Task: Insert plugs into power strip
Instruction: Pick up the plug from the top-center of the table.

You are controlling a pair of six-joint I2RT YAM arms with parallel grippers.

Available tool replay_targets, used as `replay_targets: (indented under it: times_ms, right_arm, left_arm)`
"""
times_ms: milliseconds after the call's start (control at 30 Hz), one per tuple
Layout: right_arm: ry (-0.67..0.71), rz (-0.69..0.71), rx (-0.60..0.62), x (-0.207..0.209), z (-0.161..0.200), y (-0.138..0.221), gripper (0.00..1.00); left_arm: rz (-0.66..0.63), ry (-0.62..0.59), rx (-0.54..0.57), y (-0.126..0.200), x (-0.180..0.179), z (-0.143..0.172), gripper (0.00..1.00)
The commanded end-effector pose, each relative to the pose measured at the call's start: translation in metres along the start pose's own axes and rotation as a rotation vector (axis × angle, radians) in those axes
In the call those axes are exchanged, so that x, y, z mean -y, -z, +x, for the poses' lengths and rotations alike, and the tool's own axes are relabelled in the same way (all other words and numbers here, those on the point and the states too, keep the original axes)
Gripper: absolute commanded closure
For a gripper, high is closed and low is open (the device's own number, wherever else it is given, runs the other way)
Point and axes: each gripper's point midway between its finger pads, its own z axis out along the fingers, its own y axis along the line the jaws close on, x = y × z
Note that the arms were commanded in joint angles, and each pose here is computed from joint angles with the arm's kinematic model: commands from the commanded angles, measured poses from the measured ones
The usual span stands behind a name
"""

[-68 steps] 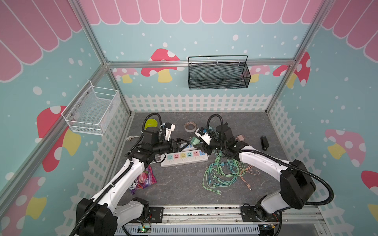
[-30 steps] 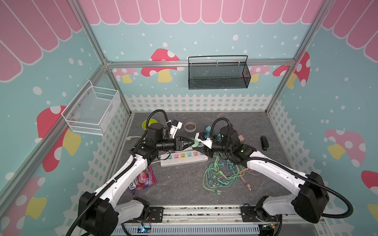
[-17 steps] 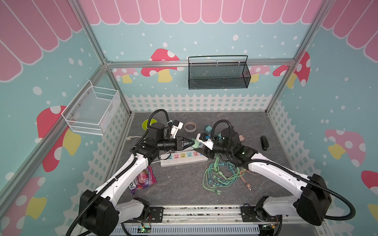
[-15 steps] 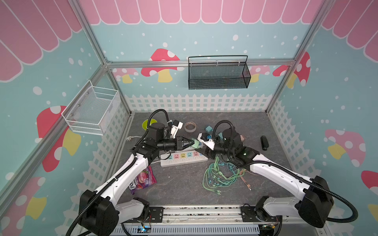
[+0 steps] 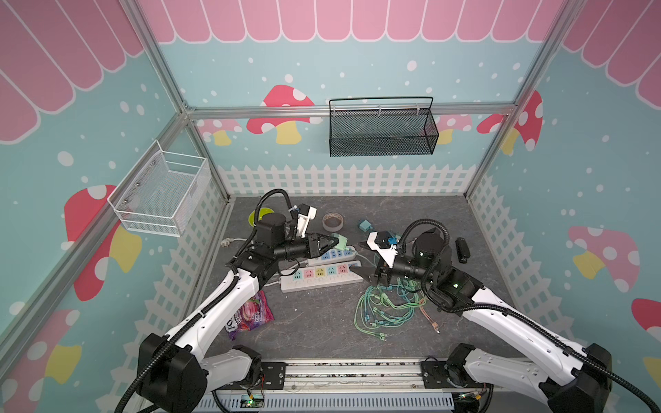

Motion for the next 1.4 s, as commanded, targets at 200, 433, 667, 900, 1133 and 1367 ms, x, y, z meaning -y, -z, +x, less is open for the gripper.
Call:
replay_targets:
  times_ms: [200, 433, 667, 900, 1133, 1367]
  right_arm:
    - [-0.192, -0.149, 0.063, -0.023, 0.012, -0.005, 0.26]
    - [-0.31, -0.193, 0.113, -0.009, 0.007, -0.017, 0.27]
    - [-0.367, -0.21, 0.164, 0.01, -0.007, -0.025, 0.27]
    - [-0.369, -0.256, 0.228, 0.013, -0.027, -0.022, 0.3]
    - [-0.359, -0.31, 0.264, 0.011, -0.045, -0.022, 0.32]
    - [-0.38, -0.354, 0.262, 0.013, -0.052, -0.03, 0.38]
  left_arm:
    - [0.203, -0.111, 0.205, 0.021, 0.049, -0.028, 1.0]
    - [0.318, -0.159, 0.217, 0.032, 0.072, -0.022, 1.0]
    - [0.39, -0.191, 0.237, 0.043, 0.084, -0.012, 1.0]
    - [0.389, -0.185, 0.235, 0.044, 0.078, -0.003, 1.0]
    - [0.382, -0.177, 0.244, 0.042, 0.069, 0.003, 1.0]
    - [0.394, -0.183, 0.282, 0.043, 0.067, 0.002, 1.0]
